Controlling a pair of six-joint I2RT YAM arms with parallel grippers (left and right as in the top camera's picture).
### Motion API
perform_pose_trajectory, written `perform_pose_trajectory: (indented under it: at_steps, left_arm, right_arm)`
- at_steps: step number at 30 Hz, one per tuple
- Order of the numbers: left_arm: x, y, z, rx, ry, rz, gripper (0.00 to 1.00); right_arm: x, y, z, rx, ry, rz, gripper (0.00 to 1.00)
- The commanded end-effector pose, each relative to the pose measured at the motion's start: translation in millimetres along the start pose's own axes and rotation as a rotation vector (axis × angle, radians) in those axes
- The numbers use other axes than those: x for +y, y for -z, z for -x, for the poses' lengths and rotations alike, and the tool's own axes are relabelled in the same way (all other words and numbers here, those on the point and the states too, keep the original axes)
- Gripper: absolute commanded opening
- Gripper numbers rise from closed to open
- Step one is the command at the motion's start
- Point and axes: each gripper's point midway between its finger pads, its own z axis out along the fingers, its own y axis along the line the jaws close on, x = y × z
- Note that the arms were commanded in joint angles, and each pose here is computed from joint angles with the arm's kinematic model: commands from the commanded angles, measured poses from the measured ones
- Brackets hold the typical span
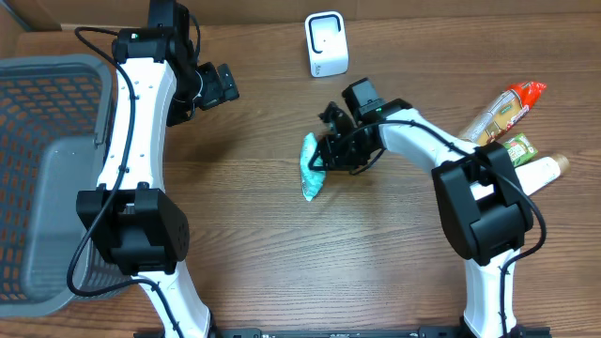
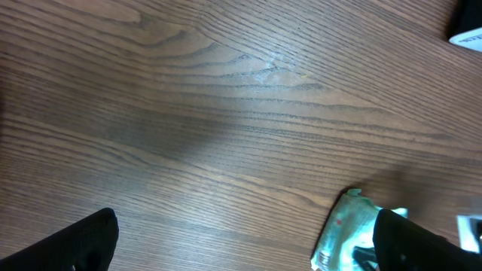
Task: Scan the item barcode
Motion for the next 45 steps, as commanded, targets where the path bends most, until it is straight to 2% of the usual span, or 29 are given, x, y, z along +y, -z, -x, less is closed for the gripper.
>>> perform_pose_trajectory:
  at_steps: [1,7,12,14,19,20,25,31,36,41,45]
  left_arm:
    - [-0.7,-4.4,-0.9,0.011,0.017,-0.003,1.00]
    - [-0.8,-4.4,-0.8,0.010,0.017,-0.003,1.00]
    - [-0.7,-4.4,-0.9,0.011,0.017,-0.003,1.00]
    - [-0.8,-4.4,-0.8,0.010,0.017,-0.003,0.99]
    - [-0.8,-4.4,-0.8,0.010,0.017,-0.003,0.99]
    - [-0.8,-4.4,-0.8,0.010,0.017,-0.003,0.99]
    - [-0.8,-4.4,-0.8,0.010,0.017,-0.003,1.00]
    - [-0.8,-4.4,-0.8,0.010,0.017,-0.003,1.00]
    - [-0.8,-4.4,-0.8,0.010,0.017,-0.003,1.00]
    - [-0.8,-4.4,-0.8,0.010,0.017,-0.003,1.00]
    - [-0.8,-4.4,-0.8,0.010,0.017,-0.003,0.99]
  right_arm:
    - [-64.7,10.0,-3.7,-0.009,-0.080,-0.231,0.43]
    - [-101.1,33.2,-8.2,0.000,-0.140,-0.357,0.49]
    - [-92.9,55.4,-2.2,0.029,-0.113,-0.335,0.53]
    - [-67.7,64.6,9.3,0.038,0.033,-0.248,0.58]
    - [-45.5,74.3,45.7,-0.044,0.317,-0.245,0.70]
    - [-37.8,71.6,59.8,-0.086,0.443,-0.250,0.76]
    - [-6.4,52.5,72.8,-0.121,0.664,-0.246,0.77]
    - [27.0,25.4,63.3,-0.095,0.747,-0.215,0.74]
    - [39.1,1.1,45.5,-0.038,0.726,-0.186,0.70]
    - [26.5,-12.8,29.7,0.027,0.667,-0.184,0.70]
    - [6.2,-3.8,37.8,0.008,0.573,-0.266,0.67]
